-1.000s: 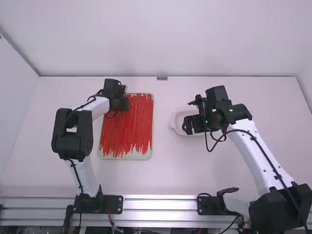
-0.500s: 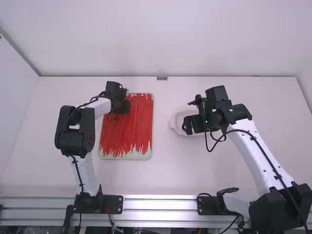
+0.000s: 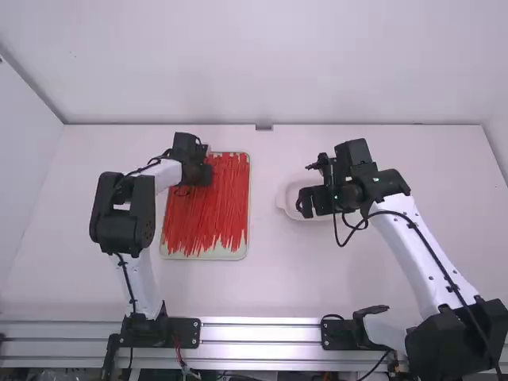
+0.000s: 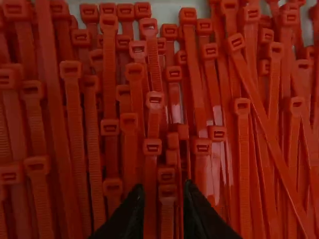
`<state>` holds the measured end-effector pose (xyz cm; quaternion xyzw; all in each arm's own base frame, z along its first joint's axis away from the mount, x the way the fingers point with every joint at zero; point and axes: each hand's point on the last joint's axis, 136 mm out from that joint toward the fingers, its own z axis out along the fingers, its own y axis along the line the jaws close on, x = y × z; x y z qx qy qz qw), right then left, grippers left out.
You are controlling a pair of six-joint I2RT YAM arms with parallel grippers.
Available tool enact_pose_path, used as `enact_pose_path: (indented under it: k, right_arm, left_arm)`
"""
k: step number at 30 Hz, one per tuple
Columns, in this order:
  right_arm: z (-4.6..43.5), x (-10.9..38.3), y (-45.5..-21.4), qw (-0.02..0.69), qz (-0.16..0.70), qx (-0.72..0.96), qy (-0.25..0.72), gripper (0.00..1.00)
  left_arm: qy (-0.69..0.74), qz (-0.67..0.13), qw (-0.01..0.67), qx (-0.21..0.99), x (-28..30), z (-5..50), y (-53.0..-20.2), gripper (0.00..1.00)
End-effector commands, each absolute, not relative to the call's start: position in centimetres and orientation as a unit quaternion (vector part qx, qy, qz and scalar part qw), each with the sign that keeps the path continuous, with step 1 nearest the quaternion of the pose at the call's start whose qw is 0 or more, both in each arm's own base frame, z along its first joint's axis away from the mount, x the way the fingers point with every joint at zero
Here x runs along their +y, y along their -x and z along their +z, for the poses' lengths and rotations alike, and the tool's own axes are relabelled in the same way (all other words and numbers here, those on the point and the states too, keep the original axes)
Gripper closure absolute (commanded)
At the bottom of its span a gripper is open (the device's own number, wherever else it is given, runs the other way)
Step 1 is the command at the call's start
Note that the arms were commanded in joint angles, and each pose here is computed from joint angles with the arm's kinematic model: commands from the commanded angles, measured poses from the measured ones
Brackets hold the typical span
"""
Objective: Fasten the cable tie
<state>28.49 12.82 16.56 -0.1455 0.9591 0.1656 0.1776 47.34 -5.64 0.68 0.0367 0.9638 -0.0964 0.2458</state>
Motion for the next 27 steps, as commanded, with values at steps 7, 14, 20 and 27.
enact_pose_path:
  k: [7, 14, 20, 27]
  right_arm:
    - [17.2, 13.0, -28.9, 0.184, 0.168, 0.957, 0.147, 0.02]
    - [17.2, 13.0, -28.9, 0.184, 0.168, 0.957, 0.146, 0.02]
    - [17.2, 13.0, -28.9, 0.184, 0.168, 0.957, 0.147, 0.02]
    - [17.2, 13.0, -29.0, 0.185, 0.168, 0.957, 0.147, 0.02]
  left_arm:
    - [-0.056, -0.068, 0.237, 0.967, -6.6, -0.1, -46.8, 0.82]
    - [-0.029, -0.035, 0.236, 0.971, -4.7, -0.2, -46.9, 0.85]
    - [-0.030, -0.033, 0.233, 0.971, -4.7, -0.3, -46.8, 0.91]
    - [-0.030, -0.033, 0.235, 0.971, -4.7, -0.2, -46.8, 0.97]
